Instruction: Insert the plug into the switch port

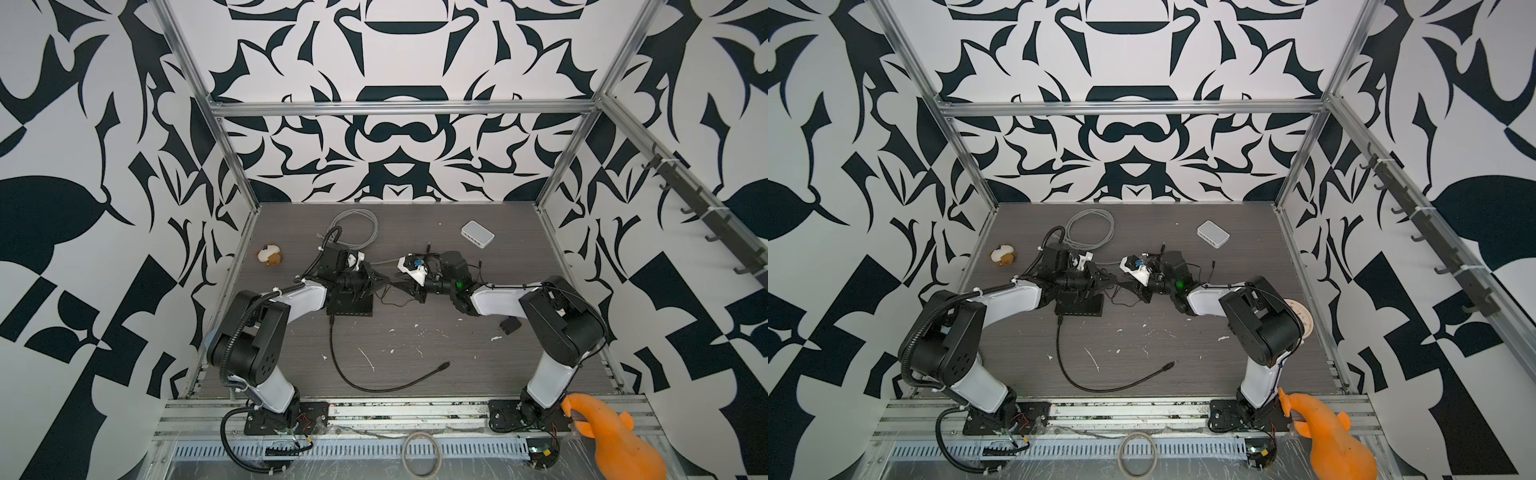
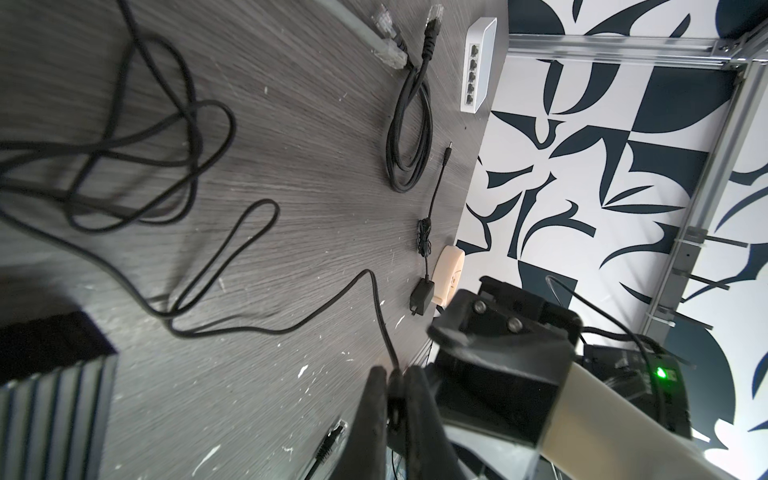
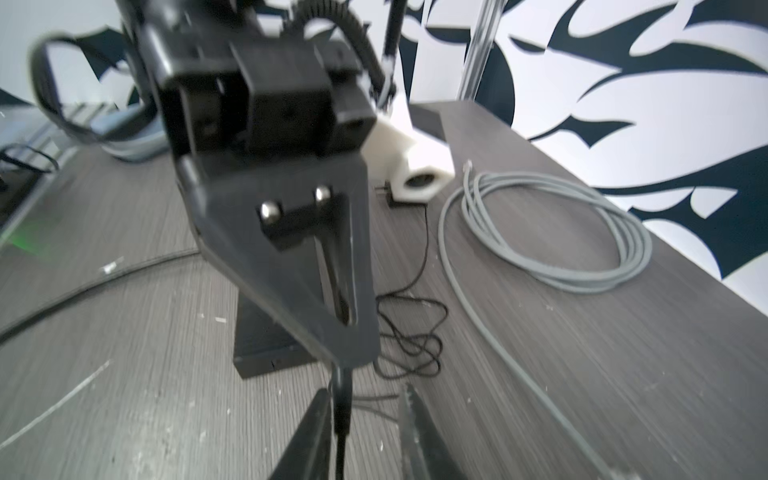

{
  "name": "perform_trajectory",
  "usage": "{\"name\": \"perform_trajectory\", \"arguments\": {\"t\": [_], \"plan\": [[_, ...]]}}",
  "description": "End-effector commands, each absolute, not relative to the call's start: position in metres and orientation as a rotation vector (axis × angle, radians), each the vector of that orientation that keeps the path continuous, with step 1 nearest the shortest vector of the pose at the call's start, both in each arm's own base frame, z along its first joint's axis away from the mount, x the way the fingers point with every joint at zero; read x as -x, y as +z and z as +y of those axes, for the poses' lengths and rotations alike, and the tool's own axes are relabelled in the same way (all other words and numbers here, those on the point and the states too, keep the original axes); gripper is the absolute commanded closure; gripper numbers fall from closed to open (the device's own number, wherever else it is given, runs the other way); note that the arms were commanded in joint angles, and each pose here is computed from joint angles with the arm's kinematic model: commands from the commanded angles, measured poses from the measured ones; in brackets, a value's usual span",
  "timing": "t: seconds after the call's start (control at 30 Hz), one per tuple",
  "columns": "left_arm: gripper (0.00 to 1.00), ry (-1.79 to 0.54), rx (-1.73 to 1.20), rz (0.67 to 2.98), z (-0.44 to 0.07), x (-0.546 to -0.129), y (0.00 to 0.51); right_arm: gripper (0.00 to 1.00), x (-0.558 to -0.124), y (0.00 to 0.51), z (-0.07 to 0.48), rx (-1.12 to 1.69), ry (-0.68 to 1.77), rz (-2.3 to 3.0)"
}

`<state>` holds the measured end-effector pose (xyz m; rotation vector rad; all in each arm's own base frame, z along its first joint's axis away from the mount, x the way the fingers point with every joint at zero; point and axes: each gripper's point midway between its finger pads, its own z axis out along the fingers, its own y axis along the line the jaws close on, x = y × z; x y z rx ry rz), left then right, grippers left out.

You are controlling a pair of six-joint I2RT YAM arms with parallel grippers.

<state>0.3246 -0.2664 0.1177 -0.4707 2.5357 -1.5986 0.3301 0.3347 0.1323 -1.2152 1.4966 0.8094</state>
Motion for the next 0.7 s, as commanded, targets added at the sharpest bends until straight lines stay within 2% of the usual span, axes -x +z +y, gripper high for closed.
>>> {"name": "perform_trajectory", "arguments": {"t": [0.0,0.17,0.43,0.67], "plan": [[0.94,-1.648,0.455,2.522,-0.267,-0.322,0.125,0.72,-0.325,0.151,0.342,1.215,0.845,1.383],[0.94,-1.668,0.441,2.516,-0.268,-0.320,0.128,0.75,-0.320,0.148,0.347,1.238,0.890,1.364],[0.94,-1.664,0.444,2.505,-0.260,-0.320,0.136,0.70,-0.312,0.140,0.345,1.272,0.922,1.369],[0.94,-1.682,0.417,2.503,-0.259,-0.317,0.139,0.79,-0.317,0.140,0.346,1.258,0.916,1.378]]}}
